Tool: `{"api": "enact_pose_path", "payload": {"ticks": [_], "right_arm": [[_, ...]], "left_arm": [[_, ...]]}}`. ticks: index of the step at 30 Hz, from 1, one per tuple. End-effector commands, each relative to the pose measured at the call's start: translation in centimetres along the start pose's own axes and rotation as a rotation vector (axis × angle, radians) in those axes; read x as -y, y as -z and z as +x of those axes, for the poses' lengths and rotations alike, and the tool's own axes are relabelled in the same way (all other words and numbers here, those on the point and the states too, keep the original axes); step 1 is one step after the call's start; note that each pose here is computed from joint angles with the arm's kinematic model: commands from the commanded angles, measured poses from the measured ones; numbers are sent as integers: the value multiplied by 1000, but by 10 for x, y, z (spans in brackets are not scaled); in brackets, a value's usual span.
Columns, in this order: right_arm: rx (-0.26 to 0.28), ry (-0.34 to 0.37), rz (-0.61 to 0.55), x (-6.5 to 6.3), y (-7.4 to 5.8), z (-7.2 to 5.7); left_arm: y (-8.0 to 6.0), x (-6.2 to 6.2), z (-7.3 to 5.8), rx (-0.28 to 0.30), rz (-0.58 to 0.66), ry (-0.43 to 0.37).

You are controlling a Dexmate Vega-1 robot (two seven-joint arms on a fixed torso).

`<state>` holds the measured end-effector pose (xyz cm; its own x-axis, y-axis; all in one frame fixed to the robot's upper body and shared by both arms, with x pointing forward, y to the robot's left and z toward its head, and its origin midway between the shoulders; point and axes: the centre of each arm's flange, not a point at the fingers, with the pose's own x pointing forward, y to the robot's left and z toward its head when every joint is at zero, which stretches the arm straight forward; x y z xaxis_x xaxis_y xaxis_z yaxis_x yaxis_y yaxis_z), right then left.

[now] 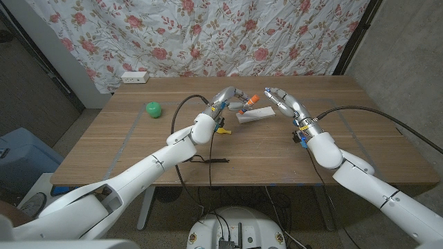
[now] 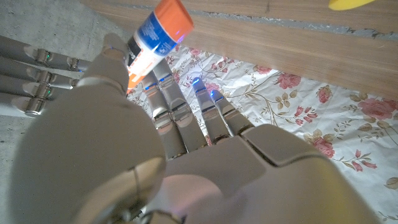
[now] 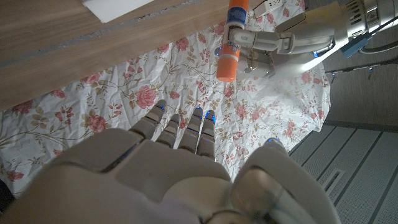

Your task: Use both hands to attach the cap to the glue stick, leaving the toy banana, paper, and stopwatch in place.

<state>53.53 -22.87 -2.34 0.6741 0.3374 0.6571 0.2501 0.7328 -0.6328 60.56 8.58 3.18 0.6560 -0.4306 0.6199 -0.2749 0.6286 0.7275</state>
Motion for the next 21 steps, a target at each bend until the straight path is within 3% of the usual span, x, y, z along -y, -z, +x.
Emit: {"api": "enact_pose_path", "payload": {"ticks": [1,21], "right_arm": [[-37,-9,24,9,9,4],[-89,22,116,17,24,8]], "left_arm": [[3,-19,-3,-4,57,65],[7,-46,-7,17,181,162]]}}
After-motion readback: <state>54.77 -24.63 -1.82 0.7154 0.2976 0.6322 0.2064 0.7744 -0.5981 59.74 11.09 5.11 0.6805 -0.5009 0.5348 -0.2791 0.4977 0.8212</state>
